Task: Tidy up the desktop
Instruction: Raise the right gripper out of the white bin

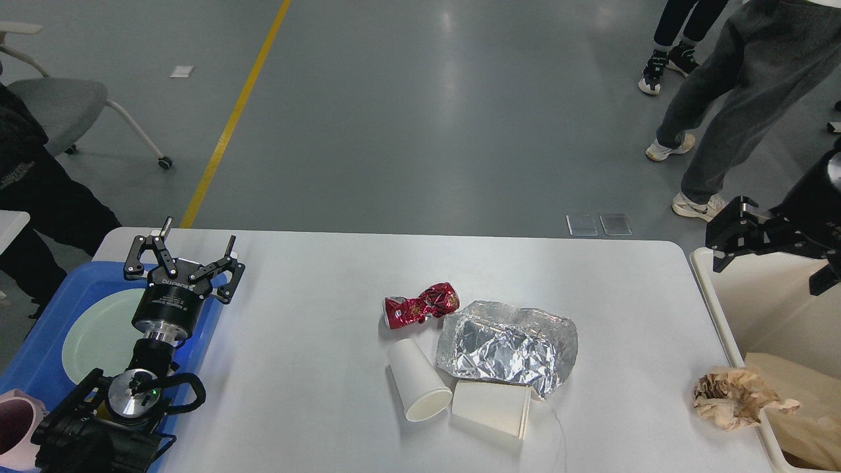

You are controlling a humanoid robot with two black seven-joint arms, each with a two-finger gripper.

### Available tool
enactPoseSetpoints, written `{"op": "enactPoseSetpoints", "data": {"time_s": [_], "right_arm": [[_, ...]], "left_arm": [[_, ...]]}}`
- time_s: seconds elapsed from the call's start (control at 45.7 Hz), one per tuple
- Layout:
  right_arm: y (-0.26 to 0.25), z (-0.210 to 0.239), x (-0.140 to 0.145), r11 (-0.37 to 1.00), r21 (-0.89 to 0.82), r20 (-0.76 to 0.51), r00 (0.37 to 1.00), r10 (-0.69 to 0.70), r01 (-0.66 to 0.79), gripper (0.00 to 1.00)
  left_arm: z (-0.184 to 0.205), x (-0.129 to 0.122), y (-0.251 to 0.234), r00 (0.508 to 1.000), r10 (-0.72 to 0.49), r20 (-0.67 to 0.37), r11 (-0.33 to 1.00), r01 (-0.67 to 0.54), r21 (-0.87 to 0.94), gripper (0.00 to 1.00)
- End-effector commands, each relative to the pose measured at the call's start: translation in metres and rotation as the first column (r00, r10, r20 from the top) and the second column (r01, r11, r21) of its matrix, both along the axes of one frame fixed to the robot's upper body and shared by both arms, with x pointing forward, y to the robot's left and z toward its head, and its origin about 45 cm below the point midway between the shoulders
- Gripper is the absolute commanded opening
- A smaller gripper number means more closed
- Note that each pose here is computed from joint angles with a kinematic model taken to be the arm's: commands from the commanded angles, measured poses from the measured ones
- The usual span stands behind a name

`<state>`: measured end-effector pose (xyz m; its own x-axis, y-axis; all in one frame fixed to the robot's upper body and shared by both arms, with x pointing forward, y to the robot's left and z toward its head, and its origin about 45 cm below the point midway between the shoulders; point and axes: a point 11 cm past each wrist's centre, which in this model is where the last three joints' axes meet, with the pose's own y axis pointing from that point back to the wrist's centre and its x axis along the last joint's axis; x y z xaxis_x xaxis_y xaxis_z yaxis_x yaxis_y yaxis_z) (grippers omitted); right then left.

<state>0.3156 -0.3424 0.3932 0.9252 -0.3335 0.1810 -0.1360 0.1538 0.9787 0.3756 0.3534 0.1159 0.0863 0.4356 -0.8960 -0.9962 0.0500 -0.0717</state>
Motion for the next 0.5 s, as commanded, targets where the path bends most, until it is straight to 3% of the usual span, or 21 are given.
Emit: {"op": "enactPoseSetpoints", "data": {"time_s": [0.0, 0.219, 0.481], "right_arm": [[0.000, 0.003, 0.000, 1.000, 0.017, 0.015, 1.000, 0.000, 0.000, 1.00], [-0.024, -0.030, 0.001, 0.998, 0.002, 0.024, 0.997, -0.069, 0.069, 1.00], [-0.055, -0.130, -0.007, 0.985, -0.084, -0.026, 0.988, -0.151, 0.148, 1.00]], "left_arm": [[0.000, 0.000, -0.001, 1.000, -0.002, 0.001, 1.000, 0.002, 0.000, 0.96], [0.000, 0.000, 0.000, 1.000, -0.003, -0.001, 1.000, 0.003, 0.001, 0.96], [0.000, 0.000, 0.000, 1.000, -0.002, 0.000, 1.000, 0.002, 0.001, 0.96]]}}
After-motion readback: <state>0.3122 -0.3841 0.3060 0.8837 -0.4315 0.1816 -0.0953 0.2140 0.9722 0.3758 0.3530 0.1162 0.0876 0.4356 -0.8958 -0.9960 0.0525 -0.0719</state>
